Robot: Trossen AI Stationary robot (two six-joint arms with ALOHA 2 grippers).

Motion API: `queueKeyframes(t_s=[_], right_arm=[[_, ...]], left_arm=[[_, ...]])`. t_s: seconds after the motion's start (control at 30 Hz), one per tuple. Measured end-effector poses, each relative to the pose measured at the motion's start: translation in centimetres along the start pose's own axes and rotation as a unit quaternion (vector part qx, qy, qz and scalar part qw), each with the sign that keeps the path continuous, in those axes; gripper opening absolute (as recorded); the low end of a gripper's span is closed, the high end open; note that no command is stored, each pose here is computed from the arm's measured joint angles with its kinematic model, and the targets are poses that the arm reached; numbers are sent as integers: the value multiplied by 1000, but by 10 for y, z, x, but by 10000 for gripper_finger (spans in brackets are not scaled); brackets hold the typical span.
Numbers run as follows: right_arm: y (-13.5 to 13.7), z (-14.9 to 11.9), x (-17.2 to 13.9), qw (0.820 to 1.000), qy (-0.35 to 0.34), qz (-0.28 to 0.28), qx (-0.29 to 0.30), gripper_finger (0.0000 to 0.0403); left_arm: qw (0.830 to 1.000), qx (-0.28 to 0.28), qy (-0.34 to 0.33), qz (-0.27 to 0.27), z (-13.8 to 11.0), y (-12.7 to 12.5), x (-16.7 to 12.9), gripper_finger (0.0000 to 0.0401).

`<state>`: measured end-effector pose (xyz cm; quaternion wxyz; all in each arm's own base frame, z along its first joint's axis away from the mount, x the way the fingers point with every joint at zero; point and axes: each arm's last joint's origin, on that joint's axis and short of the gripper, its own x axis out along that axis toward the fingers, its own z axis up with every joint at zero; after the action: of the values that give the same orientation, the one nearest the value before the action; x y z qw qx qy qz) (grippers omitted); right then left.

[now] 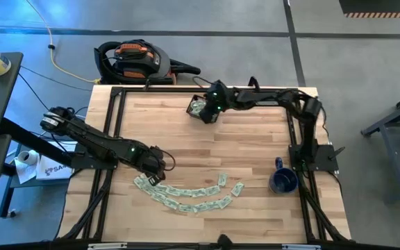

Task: Pick and place Stevia / Truvia into bins
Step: Put the stevia packet into the black bin, then move the black bin to the center of the table

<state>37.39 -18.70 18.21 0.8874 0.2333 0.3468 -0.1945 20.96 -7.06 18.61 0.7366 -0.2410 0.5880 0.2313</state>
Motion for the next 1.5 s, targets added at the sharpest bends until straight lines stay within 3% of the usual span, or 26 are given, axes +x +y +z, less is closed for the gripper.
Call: queueKeyframes(t_s=[0.17,0.37,0.63,0.77,1.03,1.23,1.5], right_arm=[[4,4,9,997,59,-1,-52,6],[13,3,9,995,66,-1,-77,21],[9,0,9,991,69,-65,-91,107],[11,-1,9,988,74,-64,-117,126],[32,-15,10,977,121,-38,-172,128],[57,-28,11,971,150,36,-185,128],[92,-46,-4,948,206,100,-220,128]], left_arm=[[1000,-10,-3,2,0,0,0,115],[1000,-10,-16,9,1,0,0,115],[1000,-10,-20,11,1,1,0,115],[1000,-15,-20,11,1,1,0,115],[1000,-15,-20,11,1,1,0,115],[1000,-20,-20,11,1,1,0,115],[999,-22,-20,12,1,1,0,115]])
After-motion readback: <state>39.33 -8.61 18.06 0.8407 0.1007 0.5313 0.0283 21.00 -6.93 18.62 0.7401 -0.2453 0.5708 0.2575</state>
